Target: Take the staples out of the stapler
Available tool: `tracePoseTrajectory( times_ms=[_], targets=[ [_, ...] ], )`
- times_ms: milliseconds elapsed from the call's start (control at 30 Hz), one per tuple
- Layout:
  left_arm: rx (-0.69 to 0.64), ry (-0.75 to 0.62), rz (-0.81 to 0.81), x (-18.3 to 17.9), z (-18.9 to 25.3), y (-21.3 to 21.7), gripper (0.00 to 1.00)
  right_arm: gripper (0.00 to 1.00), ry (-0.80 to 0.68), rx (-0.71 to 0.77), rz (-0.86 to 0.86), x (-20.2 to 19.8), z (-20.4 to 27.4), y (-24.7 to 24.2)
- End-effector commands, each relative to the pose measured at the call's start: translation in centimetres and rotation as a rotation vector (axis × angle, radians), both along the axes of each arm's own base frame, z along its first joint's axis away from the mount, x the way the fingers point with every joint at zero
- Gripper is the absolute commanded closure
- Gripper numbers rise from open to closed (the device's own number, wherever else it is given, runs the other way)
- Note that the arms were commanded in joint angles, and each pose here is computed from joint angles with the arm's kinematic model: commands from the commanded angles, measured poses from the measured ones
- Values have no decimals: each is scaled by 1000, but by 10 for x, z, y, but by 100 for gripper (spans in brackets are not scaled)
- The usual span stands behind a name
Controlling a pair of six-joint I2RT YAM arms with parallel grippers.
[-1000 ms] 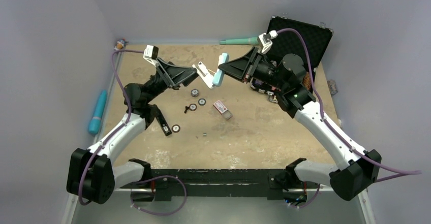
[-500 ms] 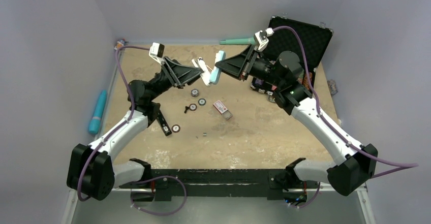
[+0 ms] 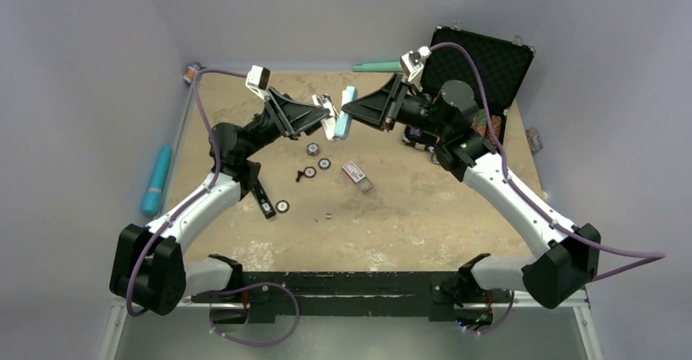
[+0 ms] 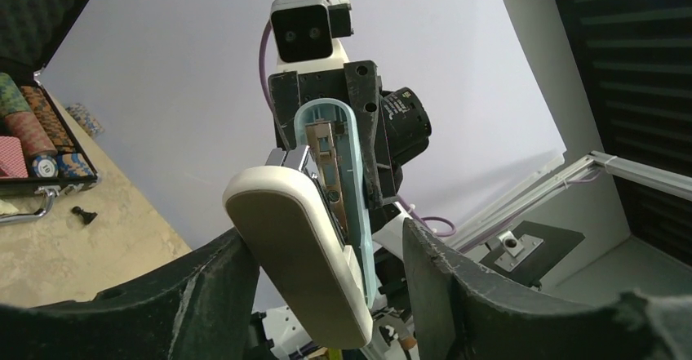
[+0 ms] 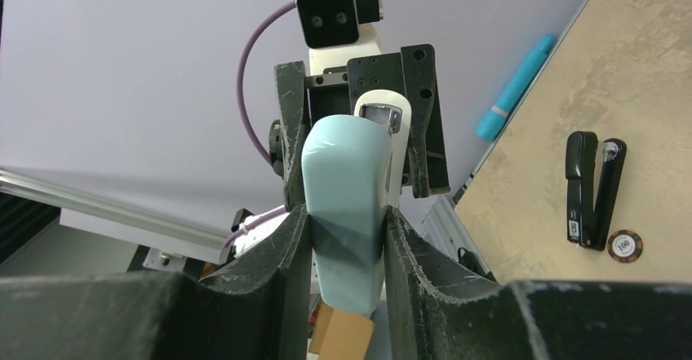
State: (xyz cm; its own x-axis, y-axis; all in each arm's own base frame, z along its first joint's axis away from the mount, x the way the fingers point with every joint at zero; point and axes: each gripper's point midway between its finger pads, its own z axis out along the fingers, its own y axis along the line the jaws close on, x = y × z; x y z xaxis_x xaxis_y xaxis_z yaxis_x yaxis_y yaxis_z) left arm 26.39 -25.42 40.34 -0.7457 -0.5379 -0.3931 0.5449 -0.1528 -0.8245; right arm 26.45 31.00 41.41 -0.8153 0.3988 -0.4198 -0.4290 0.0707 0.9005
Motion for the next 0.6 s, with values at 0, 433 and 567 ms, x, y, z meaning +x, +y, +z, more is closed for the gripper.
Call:
tracePoseTrajectory(
  times_ms=[0,433,567],
  targets=[
    [-9,-99,1,-10,23,0,33,100,-97,34,28,-10,24,0],
    [11,-91,-51,-5,24,-7,81,100,-95,16,73,-14,11,11],
    [38,-100,-93,-10,21,-11,96,100,-90,-5,81,-13,3,15]
  ],
)
